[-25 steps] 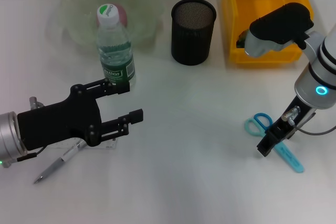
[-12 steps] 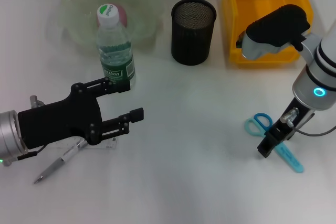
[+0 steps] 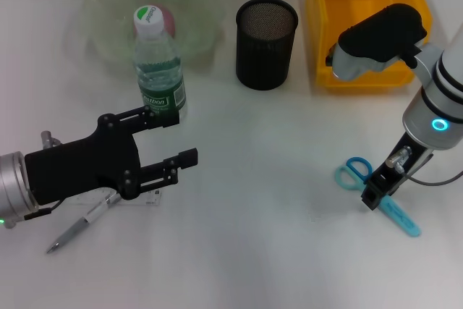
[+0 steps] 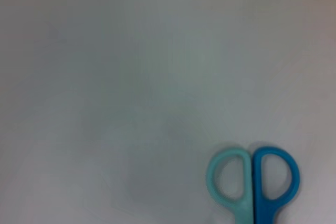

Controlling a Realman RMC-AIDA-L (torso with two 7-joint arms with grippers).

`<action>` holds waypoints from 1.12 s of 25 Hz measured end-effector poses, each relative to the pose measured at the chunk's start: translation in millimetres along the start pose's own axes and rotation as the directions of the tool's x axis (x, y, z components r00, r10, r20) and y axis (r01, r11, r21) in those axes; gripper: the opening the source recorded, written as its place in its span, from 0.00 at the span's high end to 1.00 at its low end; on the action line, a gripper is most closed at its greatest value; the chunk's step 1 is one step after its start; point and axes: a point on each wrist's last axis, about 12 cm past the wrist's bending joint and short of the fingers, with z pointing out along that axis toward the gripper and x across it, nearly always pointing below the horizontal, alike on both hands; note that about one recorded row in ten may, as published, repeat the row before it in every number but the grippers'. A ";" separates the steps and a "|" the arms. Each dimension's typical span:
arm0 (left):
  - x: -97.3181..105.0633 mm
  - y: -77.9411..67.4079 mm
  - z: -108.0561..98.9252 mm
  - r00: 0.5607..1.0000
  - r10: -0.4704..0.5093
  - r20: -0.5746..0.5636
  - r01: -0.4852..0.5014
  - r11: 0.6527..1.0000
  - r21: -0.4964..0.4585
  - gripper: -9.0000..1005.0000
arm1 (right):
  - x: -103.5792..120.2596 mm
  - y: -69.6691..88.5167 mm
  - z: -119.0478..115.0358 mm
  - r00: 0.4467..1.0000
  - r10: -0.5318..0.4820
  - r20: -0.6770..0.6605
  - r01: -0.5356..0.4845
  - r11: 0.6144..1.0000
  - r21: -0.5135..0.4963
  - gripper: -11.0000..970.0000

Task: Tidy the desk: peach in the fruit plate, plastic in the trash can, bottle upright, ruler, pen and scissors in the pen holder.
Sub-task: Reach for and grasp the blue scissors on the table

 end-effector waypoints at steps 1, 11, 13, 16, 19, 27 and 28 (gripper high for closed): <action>0.1 0.1 0.0 1.000 0.000 0.000 0.000 1.000 -0.001 0.32 | 0.0 0.0 0.0 1.000 0.000 0.000 0.000 1.000 0.000 0.52; 0.0 1.8 0.9 1.000 0.003 -0.006 -0.003 1.000 -0.007 0.32 | 0.5 -0.4 0.6 1.000 0.002 -0.003 -0.002 1.000 0.001 0.60; -0.1 2.0 1.1 1.000 0.004 -0.007 -0.004 1.000 -0.008 0.32 | 0.9 -0.7 1.1 1.000 0.003 -0.005 -0.003 1.000 0.001 0.60; -0.1 2.1 1.1 1.000 0.004 -0.007 -0.004 1.000 -0.008 0.32 | 1.1 -0.9 1.3 1.000 0.004 -0.006 -0.004 1.000 0.001 0.60; -0.2 2.2 1.2 1.000 0.004 -0.007 -0.004 1.000 -0.008 0.32 | 1.2 -0.9 1.4 1.000 0.004 -0.007 -0.004 1.000 0.002 0.60; -0.2 2.2 1.2 1.000 0.004 -0.007 -0.004 1.000 -0.008 0.32 | 0.9 1.5 2.7 1.000 -0.014 -0.015 0.014 1.000 0.011 0.71; -0.2 2.2 1.2 1.000 0.004 -0.007 -0.004 1.000 -0.008 0.32 | 0.8 1.7 2.8 1.000 -0.015 -0.015 0.015 1.000 0.012 0.74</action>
